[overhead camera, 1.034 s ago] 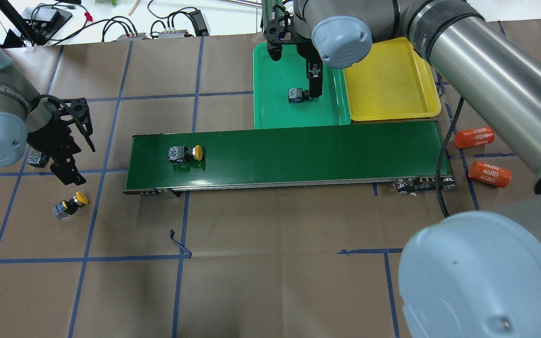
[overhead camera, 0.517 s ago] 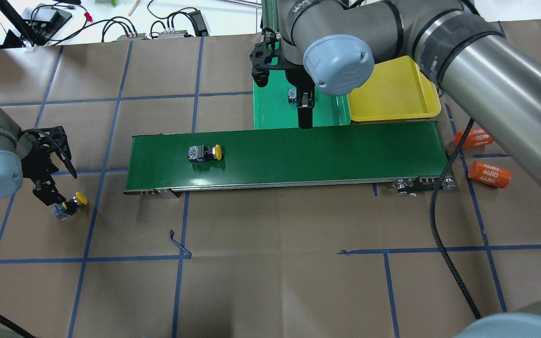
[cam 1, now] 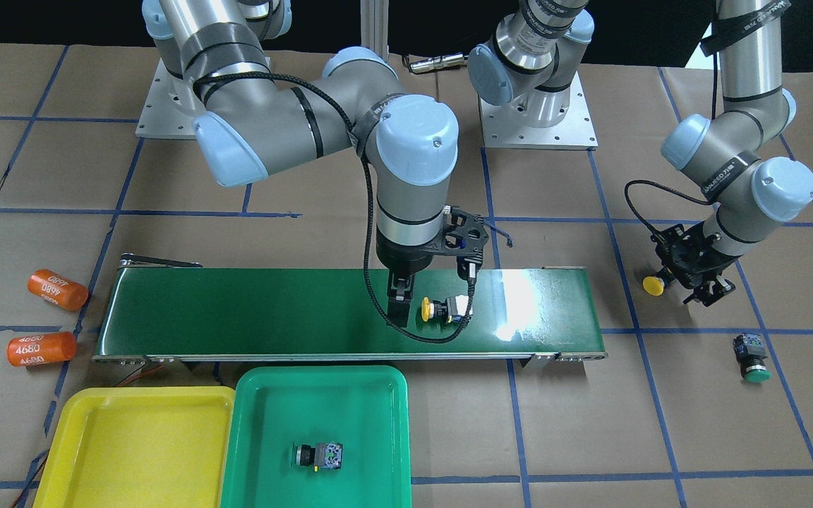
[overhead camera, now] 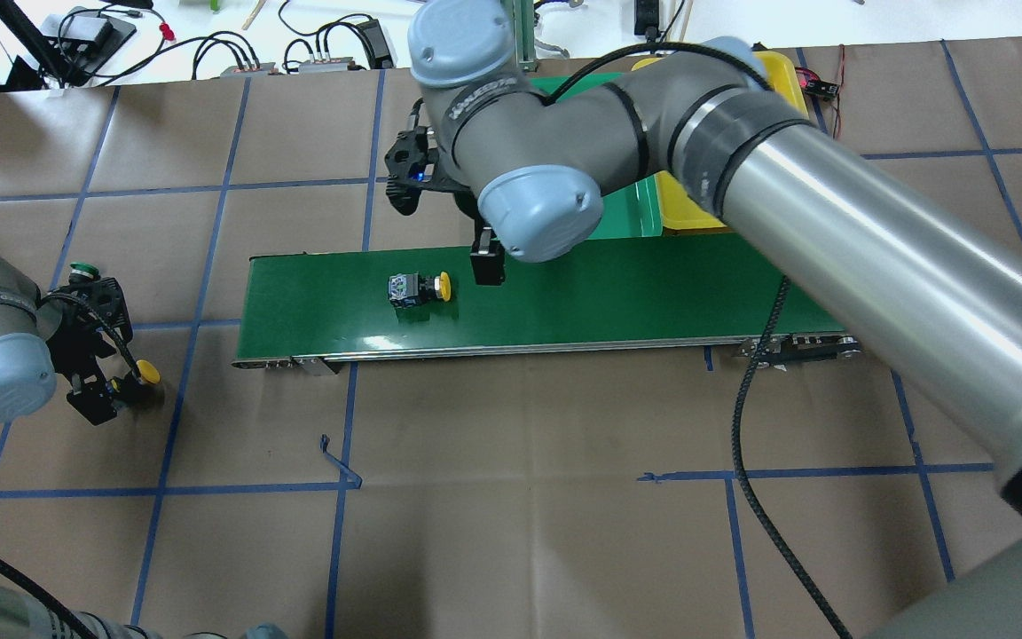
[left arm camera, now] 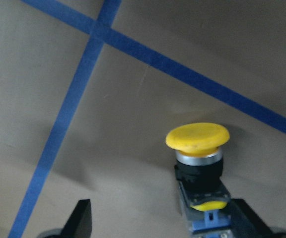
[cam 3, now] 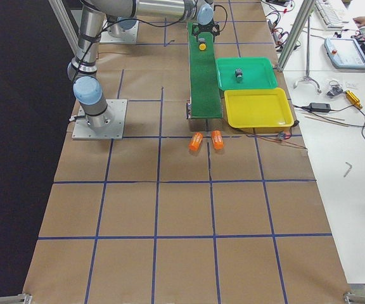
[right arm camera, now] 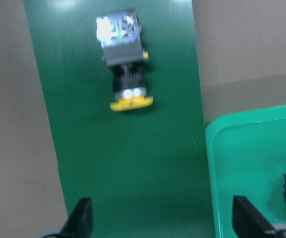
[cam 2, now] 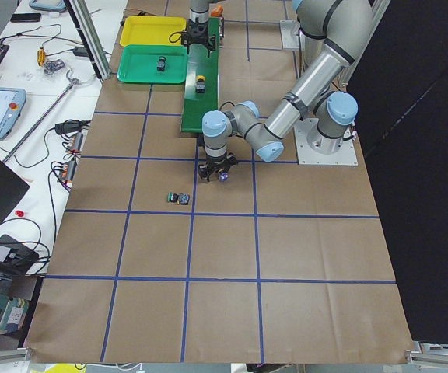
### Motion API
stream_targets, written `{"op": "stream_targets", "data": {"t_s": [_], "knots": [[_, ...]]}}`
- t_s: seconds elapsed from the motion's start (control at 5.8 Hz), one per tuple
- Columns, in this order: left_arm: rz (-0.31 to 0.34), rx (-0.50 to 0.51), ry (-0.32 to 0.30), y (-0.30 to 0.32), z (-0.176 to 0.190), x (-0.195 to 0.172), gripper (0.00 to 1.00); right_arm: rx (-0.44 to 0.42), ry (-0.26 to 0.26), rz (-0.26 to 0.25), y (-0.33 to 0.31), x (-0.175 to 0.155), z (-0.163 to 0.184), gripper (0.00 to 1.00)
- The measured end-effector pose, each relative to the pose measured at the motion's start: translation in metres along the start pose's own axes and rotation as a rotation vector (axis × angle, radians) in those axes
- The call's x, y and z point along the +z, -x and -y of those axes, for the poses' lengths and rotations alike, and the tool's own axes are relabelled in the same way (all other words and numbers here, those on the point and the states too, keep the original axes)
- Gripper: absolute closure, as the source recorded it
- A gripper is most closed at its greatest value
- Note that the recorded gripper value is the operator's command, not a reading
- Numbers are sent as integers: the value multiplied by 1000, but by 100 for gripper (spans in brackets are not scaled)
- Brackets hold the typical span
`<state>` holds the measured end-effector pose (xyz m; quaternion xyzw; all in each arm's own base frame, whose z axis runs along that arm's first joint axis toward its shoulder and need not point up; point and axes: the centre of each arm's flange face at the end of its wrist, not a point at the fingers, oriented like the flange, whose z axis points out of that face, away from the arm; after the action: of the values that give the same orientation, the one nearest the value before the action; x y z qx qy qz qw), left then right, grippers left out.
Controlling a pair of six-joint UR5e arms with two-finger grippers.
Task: Sort buttons by color to trays
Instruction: 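Grasp the yellow button on the belt with the right gripper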
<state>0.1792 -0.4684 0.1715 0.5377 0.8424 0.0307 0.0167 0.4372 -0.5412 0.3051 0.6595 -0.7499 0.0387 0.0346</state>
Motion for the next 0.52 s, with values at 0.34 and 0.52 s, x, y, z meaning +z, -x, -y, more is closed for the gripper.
{"op": "stream_targets", "data": {"t_s": [0.34, 0.52], "knots": [[-14, 1, -5, -16, 3, 2, 10, -38, 2, 8, 9, 33, 13, 0], [-25, -3, -7, -24, 3, 5, 10, -79, 18, 23, 8, 47, 0, 4]]}}
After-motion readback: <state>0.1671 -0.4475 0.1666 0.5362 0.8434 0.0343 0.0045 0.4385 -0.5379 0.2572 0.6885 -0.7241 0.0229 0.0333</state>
